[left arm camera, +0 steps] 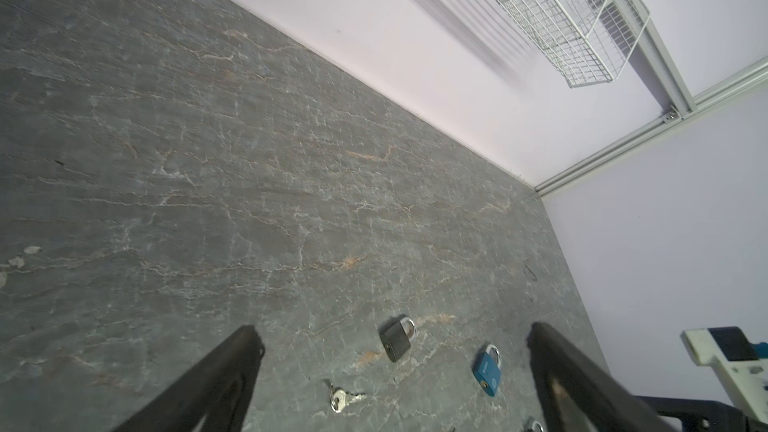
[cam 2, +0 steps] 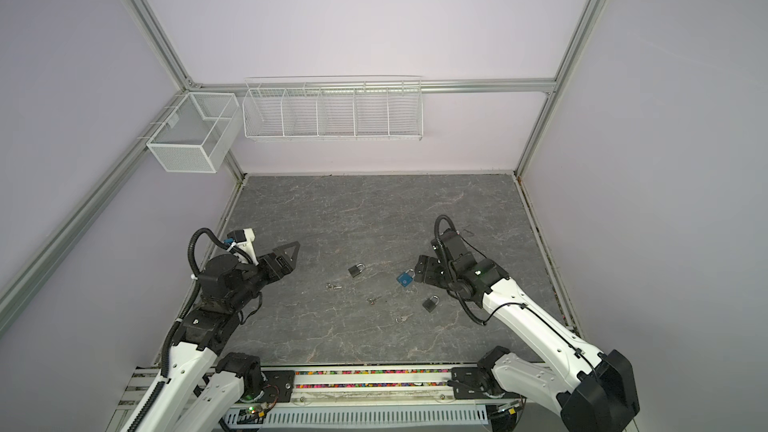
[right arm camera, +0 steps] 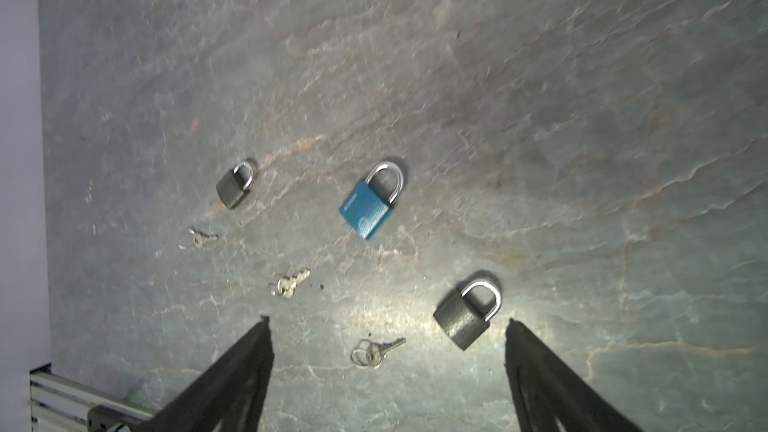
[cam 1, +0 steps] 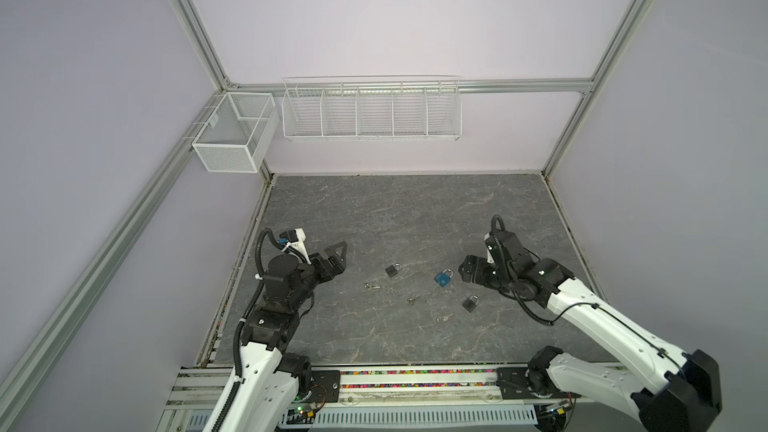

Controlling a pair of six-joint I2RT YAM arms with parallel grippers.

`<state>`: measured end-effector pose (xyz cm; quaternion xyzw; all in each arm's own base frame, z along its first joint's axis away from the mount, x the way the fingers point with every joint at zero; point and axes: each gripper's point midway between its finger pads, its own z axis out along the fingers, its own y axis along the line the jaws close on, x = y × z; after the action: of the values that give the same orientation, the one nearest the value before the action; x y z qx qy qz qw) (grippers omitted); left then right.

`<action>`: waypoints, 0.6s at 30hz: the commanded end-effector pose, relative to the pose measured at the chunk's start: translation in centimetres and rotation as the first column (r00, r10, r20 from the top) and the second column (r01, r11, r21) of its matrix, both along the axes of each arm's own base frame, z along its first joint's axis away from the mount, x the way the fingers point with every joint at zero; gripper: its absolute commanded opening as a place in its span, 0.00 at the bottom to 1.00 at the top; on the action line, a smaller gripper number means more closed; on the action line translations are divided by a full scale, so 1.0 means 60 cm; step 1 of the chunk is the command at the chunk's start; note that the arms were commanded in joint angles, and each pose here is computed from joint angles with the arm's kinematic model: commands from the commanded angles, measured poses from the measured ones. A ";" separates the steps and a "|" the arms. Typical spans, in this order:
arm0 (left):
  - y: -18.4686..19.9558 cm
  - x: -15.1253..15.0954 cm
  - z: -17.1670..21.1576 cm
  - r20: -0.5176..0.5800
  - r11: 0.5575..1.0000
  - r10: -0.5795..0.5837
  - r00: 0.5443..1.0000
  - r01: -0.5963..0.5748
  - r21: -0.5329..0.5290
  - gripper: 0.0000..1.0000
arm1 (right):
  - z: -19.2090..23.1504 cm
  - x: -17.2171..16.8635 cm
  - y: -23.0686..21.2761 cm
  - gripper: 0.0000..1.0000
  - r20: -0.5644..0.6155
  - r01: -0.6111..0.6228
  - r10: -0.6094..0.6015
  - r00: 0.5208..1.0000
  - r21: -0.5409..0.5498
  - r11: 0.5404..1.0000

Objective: Unlock with the key
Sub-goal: 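Raise both arms and reach both grippers toward the padlocks and keys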

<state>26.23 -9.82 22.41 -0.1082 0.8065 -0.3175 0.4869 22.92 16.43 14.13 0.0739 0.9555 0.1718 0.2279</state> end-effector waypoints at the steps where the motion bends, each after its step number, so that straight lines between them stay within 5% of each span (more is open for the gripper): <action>1: -0.023 -0.028 -0.003 -0.036 0.996 -0.073 0.997 0.071 -0.059 1.00 | -0.005 -0.030 0.004 0.88 -0.048 0.070 -0.072 0.996 -0.044 0.997; 18: -0.127 -0.068 -0.024 -0.081 0.970 -0.241 0.967 0.237 -0.052 1.00 | -0.075 -0.119 0.132 0.94 -0.184 0.109 -0.113 0.976 -0.033 0.994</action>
<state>21.74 -17.07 21.07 -0.0260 0.8279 -0.3901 0.4021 15.78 23.79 10.21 0.0799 0.9760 0.1340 0.1519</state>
